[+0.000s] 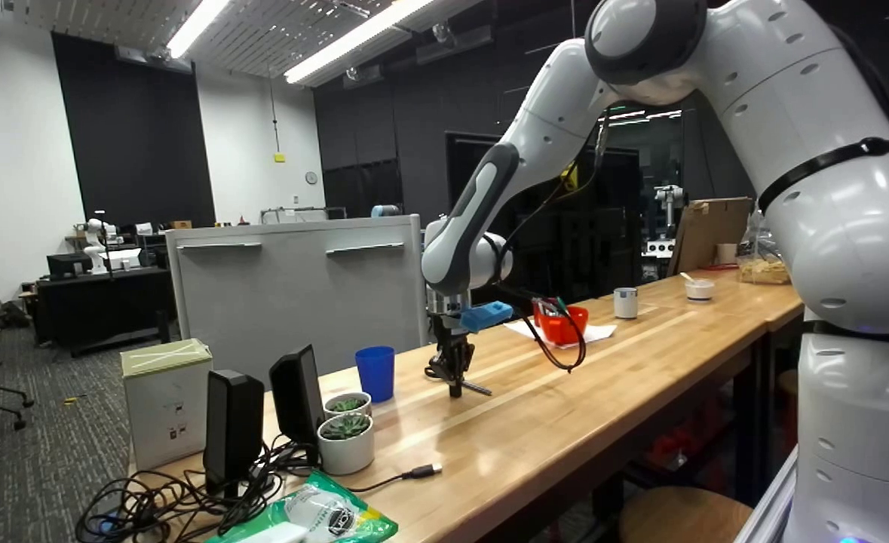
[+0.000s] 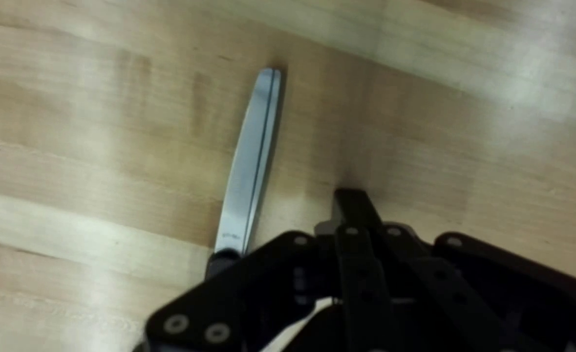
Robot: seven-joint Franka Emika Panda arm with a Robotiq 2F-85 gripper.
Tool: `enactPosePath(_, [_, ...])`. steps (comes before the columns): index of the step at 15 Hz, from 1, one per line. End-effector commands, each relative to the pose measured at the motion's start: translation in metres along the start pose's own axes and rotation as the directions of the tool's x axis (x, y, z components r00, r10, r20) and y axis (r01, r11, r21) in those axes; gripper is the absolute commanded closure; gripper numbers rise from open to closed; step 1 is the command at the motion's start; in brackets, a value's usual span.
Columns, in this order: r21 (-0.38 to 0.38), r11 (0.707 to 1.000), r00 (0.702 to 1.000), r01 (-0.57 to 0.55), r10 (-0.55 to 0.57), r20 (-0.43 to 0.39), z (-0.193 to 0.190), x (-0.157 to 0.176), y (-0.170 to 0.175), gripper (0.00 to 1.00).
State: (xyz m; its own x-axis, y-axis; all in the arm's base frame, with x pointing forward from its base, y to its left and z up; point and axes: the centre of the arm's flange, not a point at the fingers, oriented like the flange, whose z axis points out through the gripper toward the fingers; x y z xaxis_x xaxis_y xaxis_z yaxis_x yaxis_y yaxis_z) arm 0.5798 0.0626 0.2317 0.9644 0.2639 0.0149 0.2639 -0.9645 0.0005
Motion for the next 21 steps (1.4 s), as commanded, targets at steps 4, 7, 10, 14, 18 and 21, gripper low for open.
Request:
enactPosePath(4, [-0.005,1.0,0.999,0.025,-0.025,0.022,0.005,0.015,-0.004,1.0])
enactPosePath(7, [-0.002,1.0,0.999,0.008,-0.007,0.033,0.006,0.01,-0.002,1.0])
enactPosePath(10, [-0.003,1.0,0.999,-0.015,0.015,0.038,0.005,0.005,0.003,1.0])
enactPosePath(14, [-0.004,1.0,0.999,-0.03,0.03,0.037,0.003,0.001,0.006,1.0])
enactPosePath(18, [-0.003,0.999,0.998,-0.052,0.052,0.031,-0.001,-0.005,0.011,1.0])
enactPosePath(21, [0.002,0.998,0.998,-0.064,0.063,0.024,-0.005,-0.013,0.012,1.0])
